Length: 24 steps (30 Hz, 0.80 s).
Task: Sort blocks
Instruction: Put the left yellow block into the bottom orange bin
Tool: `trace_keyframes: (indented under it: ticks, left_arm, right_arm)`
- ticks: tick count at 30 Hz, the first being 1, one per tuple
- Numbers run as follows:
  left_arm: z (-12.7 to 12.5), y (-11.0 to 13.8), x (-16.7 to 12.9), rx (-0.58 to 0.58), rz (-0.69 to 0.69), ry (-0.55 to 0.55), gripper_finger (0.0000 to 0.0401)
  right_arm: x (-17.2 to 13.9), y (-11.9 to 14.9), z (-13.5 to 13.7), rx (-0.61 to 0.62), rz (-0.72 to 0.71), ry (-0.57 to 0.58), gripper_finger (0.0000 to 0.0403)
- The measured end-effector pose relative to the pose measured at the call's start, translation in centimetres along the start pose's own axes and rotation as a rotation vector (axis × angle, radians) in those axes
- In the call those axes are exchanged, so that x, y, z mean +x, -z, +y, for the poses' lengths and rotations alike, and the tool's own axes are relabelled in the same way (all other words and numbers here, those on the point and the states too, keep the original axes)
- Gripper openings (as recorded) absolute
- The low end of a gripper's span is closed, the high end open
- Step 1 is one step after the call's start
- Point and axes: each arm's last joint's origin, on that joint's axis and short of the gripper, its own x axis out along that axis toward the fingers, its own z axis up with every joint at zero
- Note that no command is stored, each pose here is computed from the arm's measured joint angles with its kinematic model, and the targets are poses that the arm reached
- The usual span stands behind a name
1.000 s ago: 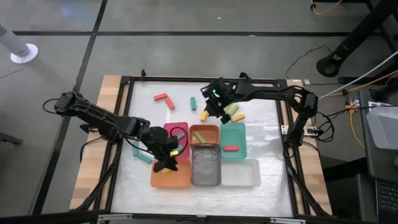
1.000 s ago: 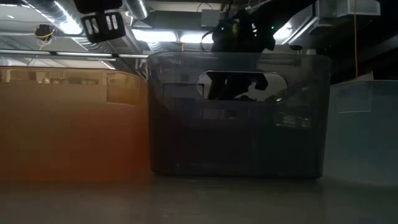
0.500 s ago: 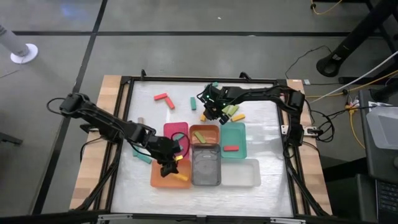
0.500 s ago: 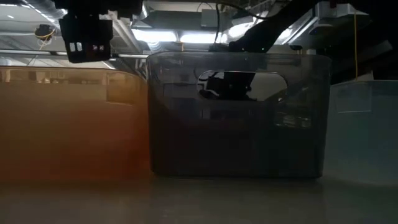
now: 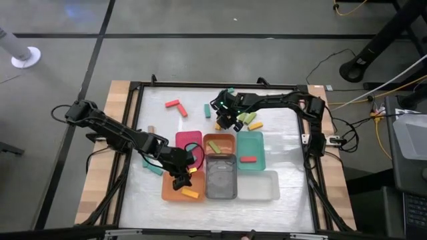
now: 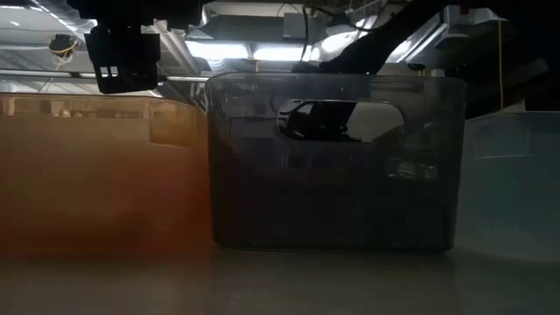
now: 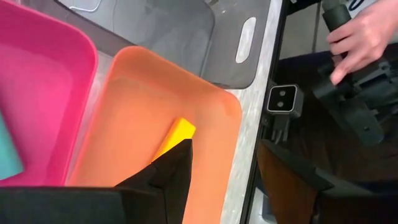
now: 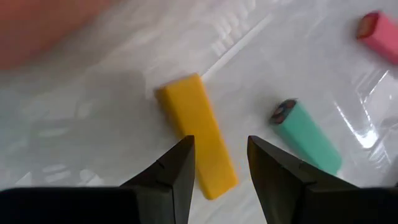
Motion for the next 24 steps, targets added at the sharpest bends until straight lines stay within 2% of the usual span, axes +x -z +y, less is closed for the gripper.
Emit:
trace_keyframes:
  ticks: [7,14,17,21,24]
  left_arm:
    - [0.0,0.0,0.0,-0.001,0.000,0.000,0.0170]
    - [0.0,-0.1,0.0,0.000,-0.004,0.004,0.0170]
    - [0.0,-0.1,0.0,-0.003,-0.008,0.003,0.0170]
    - [0.0,-0.1,0.0,-0.006,-0.017,-0.003,0.0170]
    - [0.1,-0.2,0.0,-0.006,-0.043,-0.025,0.0170]
  right_arm:
    - [1.9,0.4,0.3,-0.017,0.024,-0.042,0.0147]
    - [2.1,0.4,0.2,-0.016,0.024,-0.048,0.0142]
    - [2.1,0.5,0.3,-0.007,0.036,-0.058,0.0118]
    - [2.0,0.5,0.4,0.060,0.045,-0.065,0.0060]
    - [2.0,0.5,0.4,0.108,0.049,-0.063,0.0055]
